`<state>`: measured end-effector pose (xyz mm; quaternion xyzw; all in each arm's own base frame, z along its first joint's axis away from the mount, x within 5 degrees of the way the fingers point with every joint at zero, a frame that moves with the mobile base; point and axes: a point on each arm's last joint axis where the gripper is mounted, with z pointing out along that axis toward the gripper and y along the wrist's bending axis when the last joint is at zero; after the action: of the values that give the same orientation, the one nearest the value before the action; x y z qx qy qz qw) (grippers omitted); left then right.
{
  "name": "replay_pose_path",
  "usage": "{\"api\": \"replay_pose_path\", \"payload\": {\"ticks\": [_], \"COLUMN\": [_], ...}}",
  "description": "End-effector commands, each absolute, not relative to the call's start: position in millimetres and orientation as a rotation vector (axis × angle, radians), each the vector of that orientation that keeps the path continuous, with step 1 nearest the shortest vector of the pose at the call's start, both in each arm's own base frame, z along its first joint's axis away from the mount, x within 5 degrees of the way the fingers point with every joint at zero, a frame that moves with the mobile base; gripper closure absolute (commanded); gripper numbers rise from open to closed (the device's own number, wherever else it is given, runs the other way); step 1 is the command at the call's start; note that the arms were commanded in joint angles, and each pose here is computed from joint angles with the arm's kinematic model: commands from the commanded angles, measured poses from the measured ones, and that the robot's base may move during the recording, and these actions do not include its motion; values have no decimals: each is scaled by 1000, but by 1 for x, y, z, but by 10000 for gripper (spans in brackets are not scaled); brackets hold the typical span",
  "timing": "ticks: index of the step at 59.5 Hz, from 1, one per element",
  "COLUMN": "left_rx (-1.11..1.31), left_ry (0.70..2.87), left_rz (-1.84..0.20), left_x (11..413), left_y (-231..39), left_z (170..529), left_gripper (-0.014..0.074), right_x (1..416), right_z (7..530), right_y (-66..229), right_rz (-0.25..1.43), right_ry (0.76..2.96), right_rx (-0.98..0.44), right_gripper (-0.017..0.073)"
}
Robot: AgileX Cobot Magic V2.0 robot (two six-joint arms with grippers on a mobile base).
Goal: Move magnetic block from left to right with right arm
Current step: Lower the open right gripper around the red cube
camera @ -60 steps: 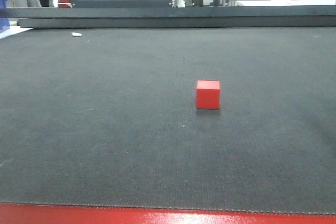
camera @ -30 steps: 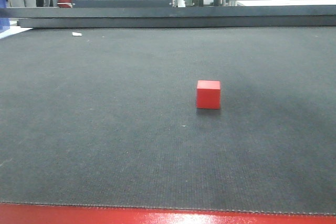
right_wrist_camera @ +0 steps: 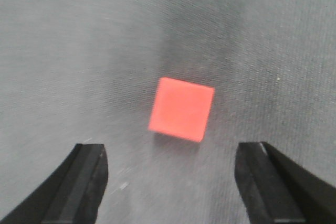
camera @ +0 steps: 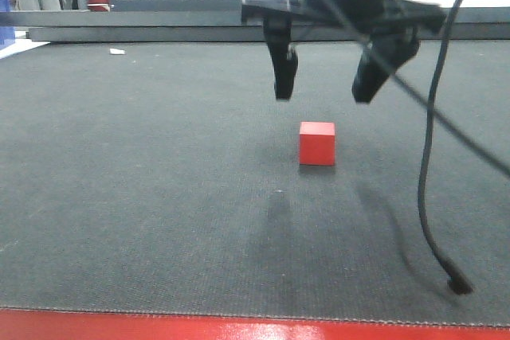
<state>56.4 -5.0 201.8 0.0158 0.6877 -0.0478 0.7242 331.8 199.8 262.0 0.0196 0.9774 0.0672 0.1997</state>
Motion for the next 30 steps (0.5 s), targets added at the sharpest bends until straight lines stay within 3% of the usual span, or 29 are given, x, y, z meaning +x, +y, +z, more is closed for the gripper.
{"api": "replay_pose_path", "payload": {"ticks": [1,30], "left_rx": [30,30], "left_ry": [1423,1423], "left_rz": [-113,-113], "left_x": [55,55], "left_y": [-5,-5], "left_z": [208,208], "left_gripper": [710,710], "right_x": [339,366], "right_z": [284,251], "right_y": [198,200], "right_rz": [235,267], "right_ry": [2620,2592], "right_rx": [56,84], "right_gripper": [-34,-34]}}
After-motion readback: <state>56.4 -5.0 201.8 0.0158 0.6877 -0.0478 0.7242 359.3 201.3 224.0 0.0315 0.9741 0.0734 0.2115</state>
